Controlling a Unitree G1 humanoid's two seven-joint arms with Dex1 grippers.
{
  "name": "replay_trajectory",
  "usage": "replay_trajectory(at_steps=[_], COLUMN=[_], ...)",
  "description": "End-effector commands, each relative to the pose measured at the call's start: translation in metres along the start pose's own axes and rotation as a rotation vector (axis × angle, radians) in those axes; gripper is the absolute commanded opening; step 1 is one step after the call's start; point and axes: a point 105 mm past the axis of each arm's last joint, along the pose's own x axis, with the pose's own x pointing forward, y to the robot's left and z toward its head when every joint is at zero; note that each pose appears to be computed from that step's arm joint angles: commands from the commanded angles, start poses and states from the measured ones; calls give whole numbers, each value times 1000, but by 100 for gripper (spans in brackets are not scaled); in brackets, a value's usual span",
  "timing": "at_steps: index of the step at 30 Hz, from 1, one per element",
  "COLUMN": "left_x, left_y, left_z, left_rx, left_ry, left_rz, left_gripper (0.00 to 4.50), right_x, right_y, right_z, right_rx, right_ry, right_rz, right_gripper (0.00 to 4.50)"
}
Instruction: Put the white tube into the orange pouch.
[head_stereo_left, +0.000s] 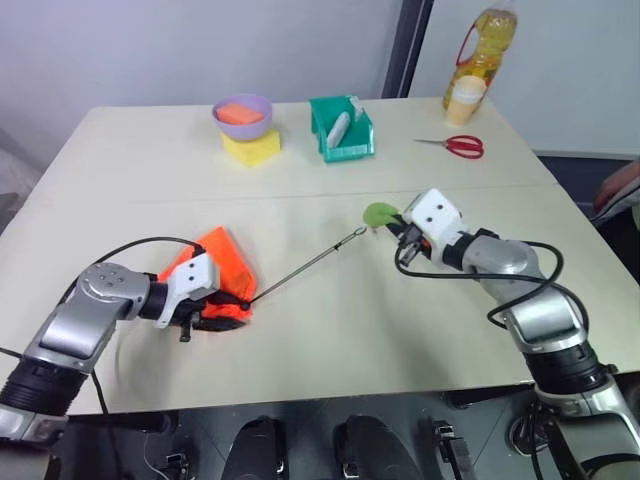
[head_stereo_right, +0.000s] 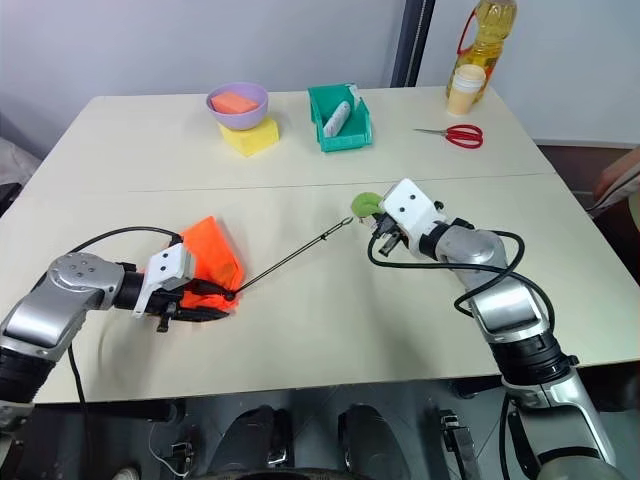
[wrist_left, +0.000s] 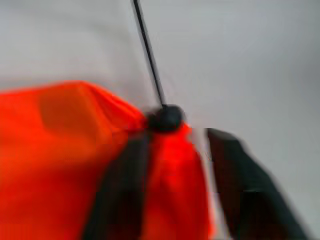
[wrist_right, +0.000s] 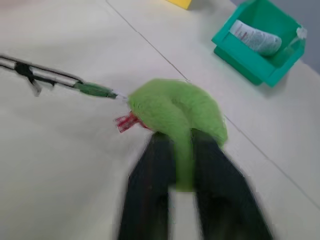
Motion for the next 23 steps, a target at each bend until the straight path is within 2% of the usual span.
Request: replay_trajectory(at_steps=[1,2,3,9,15,19,23], left_x=[-9,-10,-15,-53,-107,-119,-114], left_y=[4,4,4,19,54,52,43], left_z=[14,15,16,20,-3,-32,-43], left_rx=[-19,-27,-48,-196,-256,-322,-333], left_ry=[-63,-67,-81,-205,-300,-295,-296], left_rz=[55,62,79,271,695,819,835], left_gripper=[430,450,450,450,450,450,450], right_x=[-10,-12,-16,-44,-61,-66,-62], right_y=[10,12,16,33,-3,-11,-3], right_z=[17,16,14,2,-23,-42,-46], right_rx=[-10,-15,-16,39,129,179,220], right_ry=[-66,-63,-55,-44,-34,-10,-34], right_rz=[54,60,84,196,27,-17,5], right_gripper=[261,314,359,359,359,359,359])
